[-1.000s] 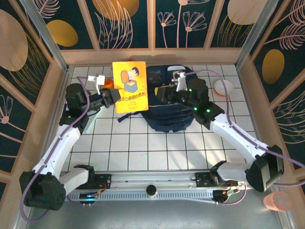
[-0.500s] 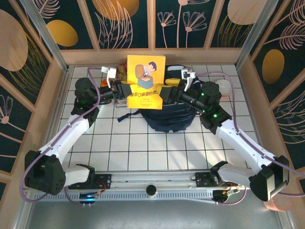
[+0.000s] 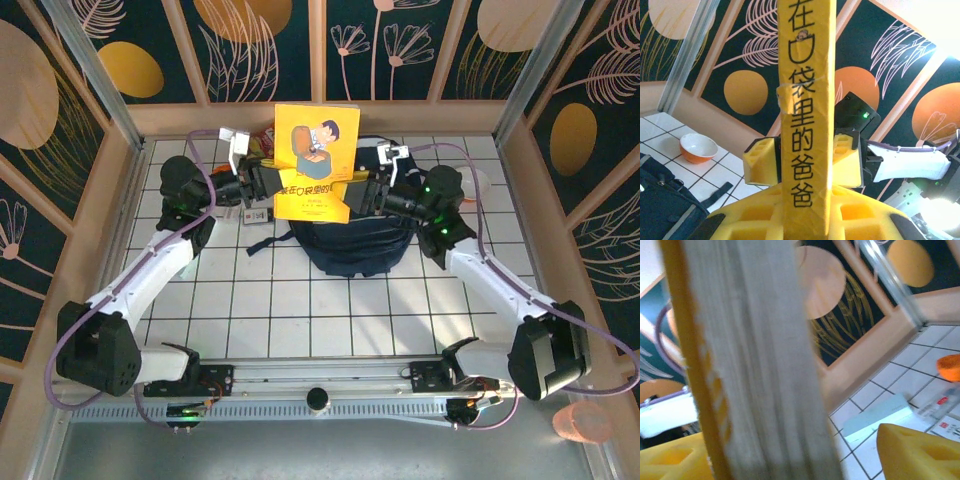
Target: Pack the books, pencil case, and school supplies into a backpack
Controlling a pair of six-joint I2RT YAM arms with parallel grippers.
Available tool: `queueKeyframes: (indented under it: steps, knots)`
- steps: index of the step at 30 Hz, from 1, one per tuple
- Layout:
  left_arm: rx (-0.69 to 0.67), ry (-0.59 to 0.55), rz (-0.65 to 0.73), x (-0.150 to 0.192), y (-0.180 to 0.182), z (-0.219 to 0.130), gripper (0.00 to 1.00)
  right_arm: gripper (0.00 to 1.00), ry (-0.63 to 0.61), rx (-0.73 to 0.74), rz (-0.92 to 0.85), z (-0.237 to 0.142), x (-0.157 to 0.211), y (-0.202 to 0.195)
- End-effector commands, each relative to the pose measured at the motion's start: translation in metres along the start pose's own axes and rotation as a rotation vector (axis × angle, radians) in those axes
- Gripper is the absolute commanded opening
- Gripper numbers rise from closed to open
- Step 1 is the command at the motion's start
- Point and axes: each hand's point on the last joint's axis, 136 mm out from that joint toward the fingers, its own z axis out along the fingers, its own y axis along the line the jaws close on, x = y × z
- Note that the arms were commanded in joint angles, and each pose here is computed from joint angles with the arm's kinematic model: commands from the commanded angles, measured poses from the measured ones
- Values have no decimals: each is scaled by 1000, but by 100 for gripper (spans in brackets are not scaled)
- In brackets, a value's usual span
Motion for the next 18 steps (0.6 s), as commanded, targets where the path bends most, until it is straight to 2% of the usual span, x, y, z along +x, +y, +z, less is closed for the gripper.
queueKeyframes:
  steps: [1,4,8,9,13,15,18]
  knots:
    - [75,-46,137,-24,-29,3,0,68,37,-129,-30,-1,3,24]
    - [58,-49,125,-22,-23,3,0,55,37,-122,-50,-1,1,25]
    - [43,-49,122,-21,-17,4,5,23,49,-97,-91,-2,0,26]
    - [24,-46,128,-20,-14,4,9,10,50,-72,-113,-4,0,25]
    - [-137,-20,189,-14,11,0,28,1,19,66,-201,-22,-6,16]
    - [-243,7,243,-9,26,-6,40,0,6,194,-280,-36,-10,6]
    - [-350,75,343,-1,40,-14,50,0,37,421,-390,-59,-8,-13]
